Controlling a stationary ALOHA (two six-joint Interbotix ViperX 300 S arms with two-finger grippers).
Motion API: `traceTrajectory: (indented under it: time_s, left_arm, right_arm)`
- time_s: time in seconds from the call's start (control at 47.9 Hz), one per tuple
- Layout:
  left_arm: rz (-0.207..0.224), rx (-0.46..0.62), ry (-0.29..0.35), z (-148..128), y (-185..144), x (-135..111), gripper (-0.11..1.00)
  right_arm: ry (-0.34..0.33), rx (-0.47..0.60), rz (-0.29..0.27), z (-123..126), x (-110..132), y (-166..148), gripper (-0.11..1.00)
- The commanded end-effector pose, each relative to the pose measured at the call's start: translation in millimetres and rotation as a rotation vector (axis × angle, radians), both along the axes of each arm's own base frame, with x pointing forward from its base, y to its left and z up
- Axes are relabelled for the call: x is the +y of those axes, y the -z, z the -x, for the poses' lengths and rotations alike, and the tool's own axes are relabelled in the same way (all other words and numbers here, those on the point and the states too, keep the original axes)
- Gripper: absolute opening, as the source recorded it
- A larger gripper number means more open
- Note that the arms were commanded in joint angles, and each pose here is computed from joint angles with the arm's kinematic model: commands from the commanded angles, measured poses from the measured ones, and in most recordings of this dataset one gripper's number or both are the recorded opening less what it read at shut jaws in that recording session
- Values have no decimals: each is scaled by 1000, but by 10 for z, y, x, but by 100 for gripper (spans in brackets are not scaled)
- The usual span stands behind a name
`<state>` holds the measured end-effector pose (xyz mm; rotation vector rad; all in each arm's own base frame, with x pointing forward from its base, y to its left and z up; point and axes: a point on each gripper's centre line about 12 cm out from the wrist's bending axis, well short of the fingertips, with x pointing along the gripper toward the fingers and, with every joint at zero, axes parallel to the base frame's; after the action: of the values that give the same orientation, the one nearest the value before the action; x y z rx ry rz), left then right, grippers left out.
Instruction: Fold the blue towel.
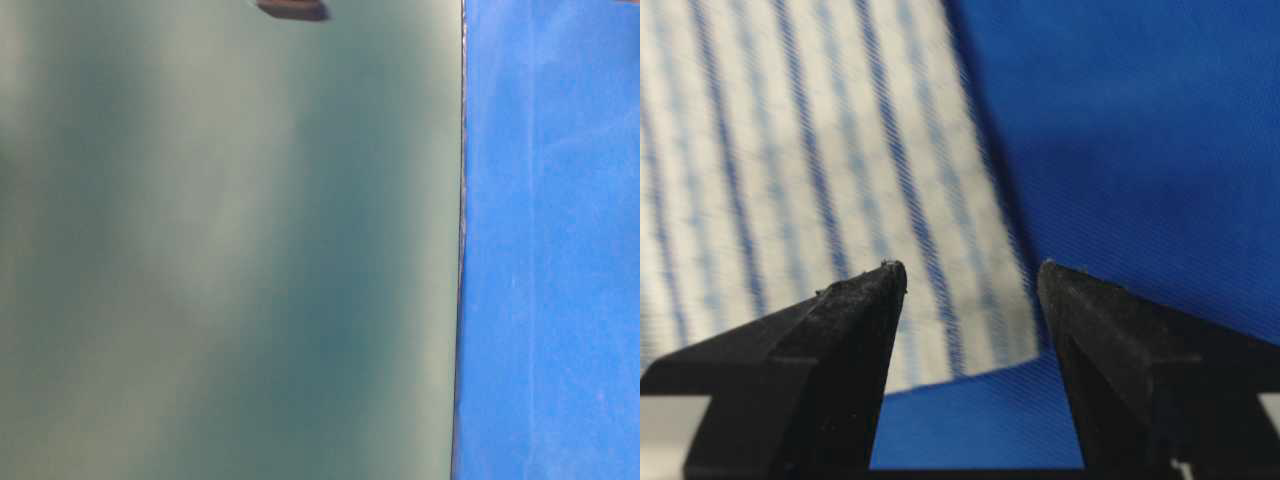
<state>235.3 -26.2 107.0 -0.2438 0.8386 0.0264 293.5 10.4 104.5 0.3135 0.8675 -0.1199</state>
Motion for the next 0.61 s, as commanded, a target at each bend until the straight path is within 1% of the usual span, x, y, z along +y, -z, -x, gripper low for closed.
traceTrajectory:
  time_s: [0.0,0.125,0.272,0.418,0.46,0.501,0.564,0.585]
  left_arm:
    - [-5,13,-12,-11,47,35,72]
    - [-8,47,-21,14,130,60,72]
    - [-11,79,-27,76,206,79,72]
    - [-3,84,-36,73,204,79,66]
    - [-2,86,-38,70,203,78,62]
    - [-2,88,-36,68,201,75,57]
    - [-2,97,-35,69,205,71,43]
    - [-3,103,-34,75,210,67,37]
  right_arm:
    - [4,1,2,-50,-16,37,60]
    - [10,40,-1,-59,-21,165,60]
    - [10,45,-1,-67,-21,184,60]
    - [9,44,0,-67,-21,184,58]
    - [6,44,1,-67,-16,184,56]
    - [5,41,3,-73,-20,175,53]
    - [5,46,3,-69,-20,179,44]
    - [5,44,3,-74,-20,175,40]
